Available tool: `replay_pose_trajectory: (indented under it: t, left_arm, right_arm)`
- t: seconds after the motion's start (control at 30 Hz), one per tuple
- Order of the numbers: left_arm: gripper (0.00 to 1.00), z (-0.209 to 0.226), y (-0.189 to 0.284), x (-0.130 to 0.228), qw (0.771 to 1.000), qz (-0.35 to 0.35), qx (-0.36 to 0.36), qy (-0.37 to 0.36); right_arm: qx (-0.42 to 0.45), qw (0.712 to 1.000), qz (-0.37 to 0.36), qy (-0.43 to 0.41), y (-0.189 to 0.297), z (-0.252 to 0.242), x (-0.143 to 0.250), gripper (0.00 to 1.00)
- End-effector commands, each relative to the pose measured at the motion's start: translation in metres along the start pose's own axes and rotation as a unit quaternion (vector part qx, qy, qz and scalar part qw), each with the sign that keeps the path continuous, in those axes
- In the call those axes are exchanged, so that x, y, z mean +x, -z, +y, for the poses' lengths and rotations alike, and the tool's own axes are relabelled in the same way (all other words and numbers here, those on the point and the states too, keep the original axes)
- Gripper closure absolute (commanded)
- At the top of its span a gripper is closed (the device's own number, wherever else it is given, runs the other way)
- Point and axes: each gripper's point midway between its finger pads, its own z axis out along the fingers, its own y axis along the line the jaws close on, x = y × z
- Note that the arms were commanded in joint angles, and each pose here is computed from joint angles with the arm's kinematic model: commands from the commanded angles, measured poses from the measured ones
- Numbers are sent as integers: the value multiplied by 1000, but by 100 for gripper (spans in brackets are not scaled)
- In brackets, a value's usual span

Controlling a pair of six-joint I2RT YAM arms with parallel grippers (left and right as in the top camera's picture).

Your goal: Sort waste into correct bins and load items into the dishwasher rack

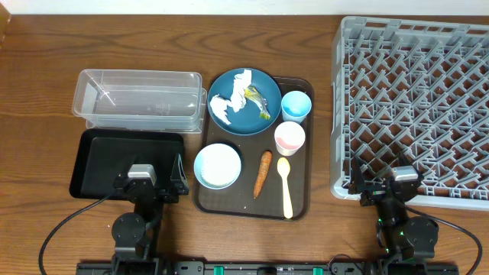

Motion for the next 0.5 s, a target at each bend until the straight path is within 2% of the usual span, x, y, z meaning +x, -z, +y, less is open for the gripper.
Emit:
replay_pose_trajectory:
  t: [0.0, 0.2, 0.33, 0.47]
  left_arm:
    - [2, 0, 0, 15, 1000, 24, 2, -3]
    - [2, 0, 0, 15, 1000, 24, 2, -1]
    - [2, 0, 0, 15, 998, 24, 1, 57]
    - [2, 1, -1, 16, 998, 31, -1, 60]
  right_arm:
    - [2, 1000, 0, 5, 0, -2, 0, 1]
    - [-1, 1000, 0, 1, 0, 0, 0, 1]
    - [-1, 1000, 0, -20, 0, 0, 0, 1]
    - [-2, 999, -6, -32, 1, 0, -4, 1]
